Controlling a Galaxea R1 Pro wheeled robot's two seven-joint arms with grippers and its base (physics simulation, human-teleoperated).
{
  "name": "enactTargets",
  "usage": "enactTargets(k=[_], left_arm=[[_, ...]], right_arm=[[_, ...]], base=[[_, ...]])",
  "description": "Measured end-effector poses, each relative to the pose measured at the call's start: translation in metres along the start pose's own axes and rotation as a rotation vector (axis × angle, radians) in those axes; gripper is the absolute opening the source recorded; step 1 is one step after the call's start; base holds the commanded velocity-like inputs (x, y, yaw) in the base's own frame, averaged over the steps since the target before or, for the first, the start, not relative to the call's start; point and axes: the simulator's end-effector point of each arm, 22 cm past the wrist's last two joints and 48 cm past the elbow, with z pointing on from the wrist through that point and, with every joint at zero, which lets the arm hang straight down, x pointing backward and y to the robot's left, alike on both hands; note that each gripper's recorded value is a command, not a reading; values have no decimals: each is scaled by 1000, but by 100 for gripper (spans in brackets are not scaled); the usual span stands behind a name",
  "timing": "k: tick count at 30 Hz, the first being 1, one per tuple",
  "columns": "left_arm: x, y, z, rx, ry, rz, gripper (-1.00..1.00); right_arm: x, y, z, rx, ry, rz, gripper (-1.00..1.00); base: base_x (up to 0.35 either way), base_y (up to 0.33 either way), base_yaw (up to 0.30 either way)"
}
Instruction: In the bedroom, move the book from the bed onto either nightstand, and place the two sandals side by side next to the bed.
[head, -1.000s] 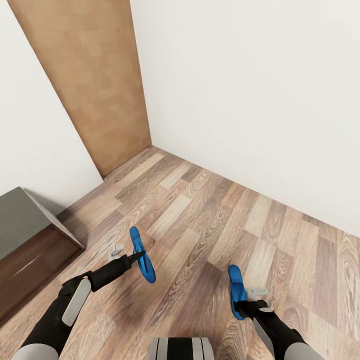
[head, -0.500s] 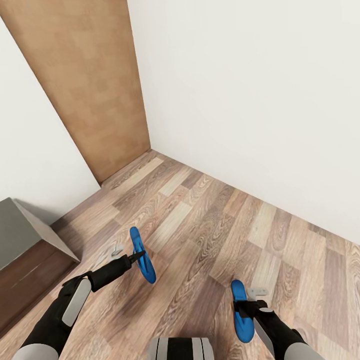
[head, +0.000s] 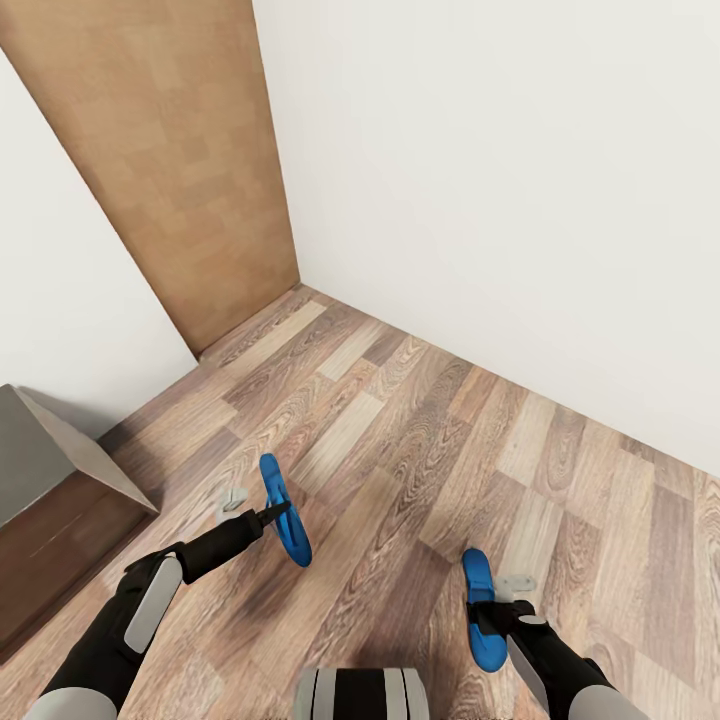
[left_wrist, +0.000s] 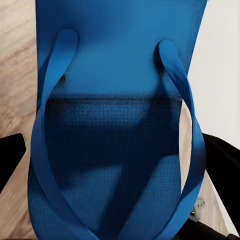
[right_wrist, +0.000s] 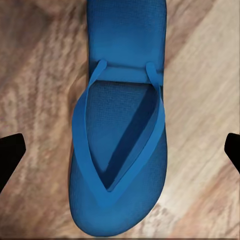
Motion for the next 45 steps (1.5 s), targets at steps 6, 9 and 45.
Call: enactTargets(k=[6, 9, 45], left_arm=[[9, 11, 3, -12, 14, -16, -100], [13, 17, 5, -18, 21, -24, -100], [27, 35, 10, -36, 43, -52, -100]], right_arm=[[12, 1, 7, -1, 25, -2, 100], [18, 1, 10, -1, 37, -3, 100], [39, 3, 20, -3, 77, -6, 100]], base=[[0, 0, 0], [0, 0, 0], [91, 0, 0]])
